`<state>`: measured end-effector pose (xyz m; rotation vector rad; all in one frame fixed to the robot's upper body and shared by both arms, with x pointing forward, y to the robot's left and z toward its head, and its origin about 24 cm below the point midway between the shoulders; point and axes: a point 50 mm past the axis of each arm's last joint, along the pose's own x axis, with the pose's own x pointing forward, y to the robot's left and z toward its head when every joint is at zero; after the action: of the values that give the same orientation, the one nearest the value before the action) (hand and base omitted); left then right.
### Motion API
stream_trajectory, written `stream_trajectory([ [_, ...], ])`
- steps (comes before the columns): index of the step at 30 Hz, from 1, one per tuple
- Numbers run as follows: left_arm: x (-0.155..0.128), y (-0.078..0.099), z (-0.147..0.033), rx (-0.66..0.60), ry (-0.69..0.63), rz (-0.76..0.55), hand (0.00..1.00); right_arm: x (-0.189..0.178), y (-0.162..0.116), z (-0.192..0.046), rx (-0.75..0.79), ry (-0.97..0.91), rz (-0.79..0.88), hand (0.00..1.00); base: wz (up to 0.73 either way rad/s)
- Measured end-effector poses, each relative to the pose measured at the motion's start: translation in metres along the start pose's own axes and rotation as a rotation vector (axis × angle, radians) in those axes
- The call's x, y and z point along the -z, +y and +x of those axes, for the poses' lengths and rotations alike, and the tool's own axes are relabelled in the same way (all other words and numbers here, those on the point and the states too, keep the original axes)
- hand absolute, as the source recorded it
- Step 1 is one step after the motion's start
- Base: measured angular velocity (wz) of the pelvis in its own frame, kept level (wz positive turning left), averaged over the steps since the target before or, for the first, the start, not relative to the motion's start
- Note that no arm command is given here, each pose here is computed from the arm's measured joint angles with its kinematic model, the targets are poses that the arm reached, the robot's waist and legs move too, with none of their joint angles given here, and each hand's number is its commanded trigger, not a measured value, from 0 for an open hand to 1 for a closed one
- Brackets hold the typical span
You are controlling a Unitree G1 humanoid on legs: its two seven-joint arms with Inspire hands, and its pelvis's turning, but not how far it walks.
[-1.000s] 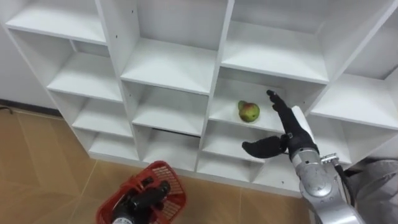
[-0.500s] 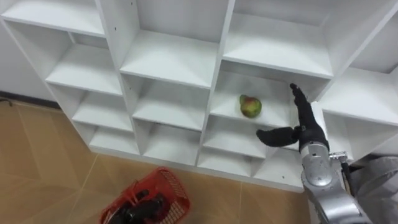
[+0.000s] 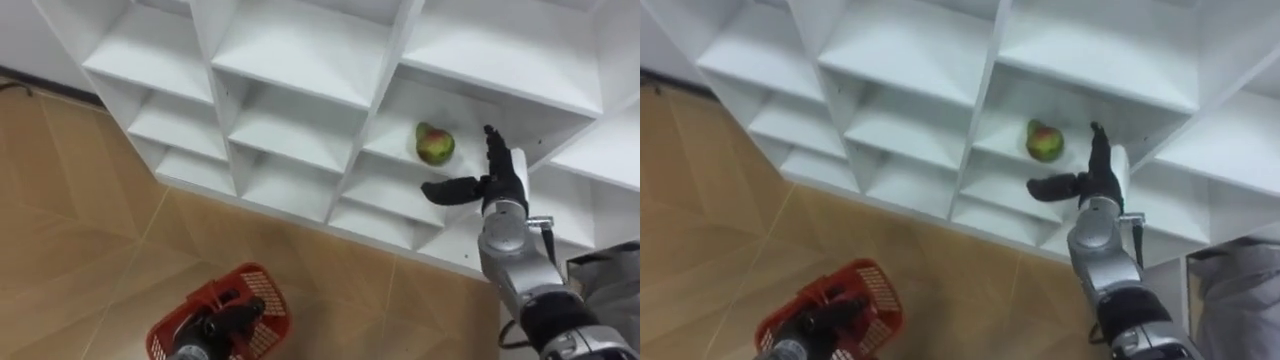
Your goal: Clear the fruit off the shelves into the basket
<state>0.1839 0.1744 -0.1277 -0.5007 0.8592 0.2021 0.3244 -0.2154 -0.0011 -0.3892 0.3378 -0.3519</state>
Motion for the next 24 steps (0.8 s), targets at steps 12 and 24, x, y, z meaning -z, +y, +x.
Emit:
stream_trajectory([
  [12, -0.016, -0.011, 0.006, 0.019, -0.039, 0.007, 1.0, -0.01, -0.007, 0.01, 0.053, 0.027, 0.067, 0.0, 0.07],
  [24, -0.013, -0.011, 0.007, 0.011, -0.03, 0.016, 1.0, -0.02, -0.006, 0.013, 0.052, 0.009, 0.098, 0.0, -0.02],
])
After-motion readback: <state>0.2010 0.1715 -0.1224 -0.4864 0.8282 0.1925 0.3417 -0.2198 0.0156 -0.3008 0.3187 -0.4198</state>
